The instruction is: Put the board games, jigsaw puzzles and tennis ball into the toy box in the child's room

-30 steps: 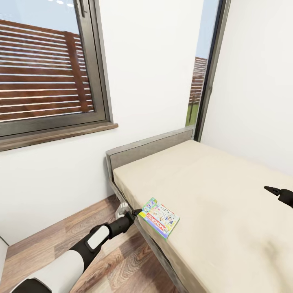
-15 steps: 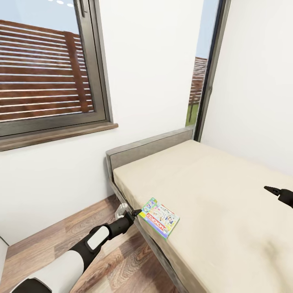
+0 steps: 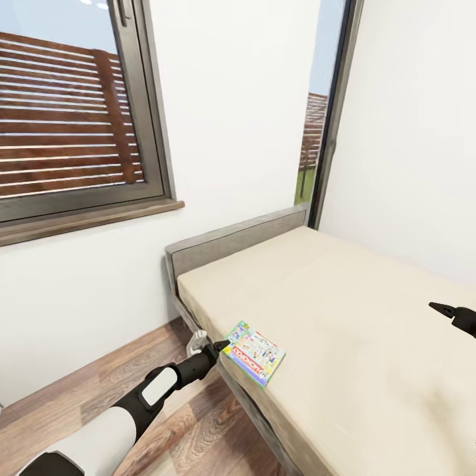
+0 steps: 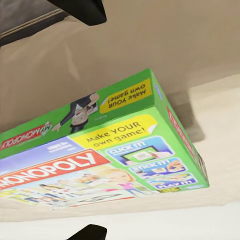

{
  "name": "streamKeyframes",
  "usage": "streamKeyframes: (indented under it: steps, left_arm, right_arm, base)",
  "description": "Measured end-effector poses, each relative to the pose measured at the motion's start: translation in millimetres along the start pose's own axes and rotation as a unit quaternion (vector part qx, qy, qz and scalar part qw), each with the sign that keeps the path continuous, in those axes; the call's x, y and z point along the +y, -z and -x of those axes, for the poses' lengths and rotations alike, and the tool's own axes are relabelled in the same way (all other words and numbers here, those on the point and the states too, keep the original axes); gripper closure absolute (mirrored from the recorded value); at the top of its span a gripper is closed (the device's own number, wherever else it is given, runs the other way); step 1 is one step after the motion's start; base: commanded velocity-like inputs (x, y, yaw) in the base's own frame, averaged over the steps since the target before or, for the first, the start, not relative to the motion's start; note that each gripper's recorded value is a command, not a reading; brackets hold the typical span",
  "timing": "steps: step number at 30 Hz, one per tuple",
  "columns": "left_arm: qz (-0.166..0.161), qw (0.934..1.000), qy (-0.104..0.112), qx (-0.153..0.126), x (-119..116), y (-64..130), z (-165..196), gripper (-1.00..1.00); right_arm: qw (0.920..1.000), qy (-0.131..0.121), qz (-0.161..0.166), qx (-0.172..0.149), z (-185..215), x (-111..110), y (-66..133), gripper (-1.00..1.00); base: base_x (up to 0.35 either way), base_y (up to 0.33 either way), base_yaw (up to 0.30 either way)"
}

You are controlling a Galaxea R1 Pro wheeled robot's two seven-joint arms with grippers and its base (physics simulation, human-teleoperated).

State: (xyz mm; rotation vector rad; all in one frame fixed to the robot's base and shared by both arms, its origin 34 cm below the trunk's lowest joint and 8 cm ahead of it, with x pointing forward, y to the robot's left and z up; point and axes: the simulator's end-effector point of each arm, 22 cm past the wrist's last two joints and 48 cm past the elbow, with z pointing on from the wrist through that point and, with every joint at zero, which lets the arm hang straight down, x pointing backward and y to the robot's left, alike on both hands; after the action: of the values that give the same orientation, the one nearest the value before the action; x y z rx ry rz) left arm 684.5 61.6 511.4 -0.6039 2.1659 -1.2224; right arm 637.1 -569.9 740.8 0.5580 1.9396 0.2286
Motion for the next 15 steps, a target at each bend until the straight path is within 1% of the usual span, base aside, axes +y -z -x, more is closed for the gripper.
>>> streamKeyframes:
  steps: [15]
  left_arm:
    - [-0.001, 1.0, 0.0, 0.0, -1.1, -0.5, -0.2, -1.0]
  right_arm:
    - [1.0, 0.0, 0.0, 0.0, 0.0, 0.0, 0.0, -1.0]
  base:
    - [0.0, 0.0, -0.018]
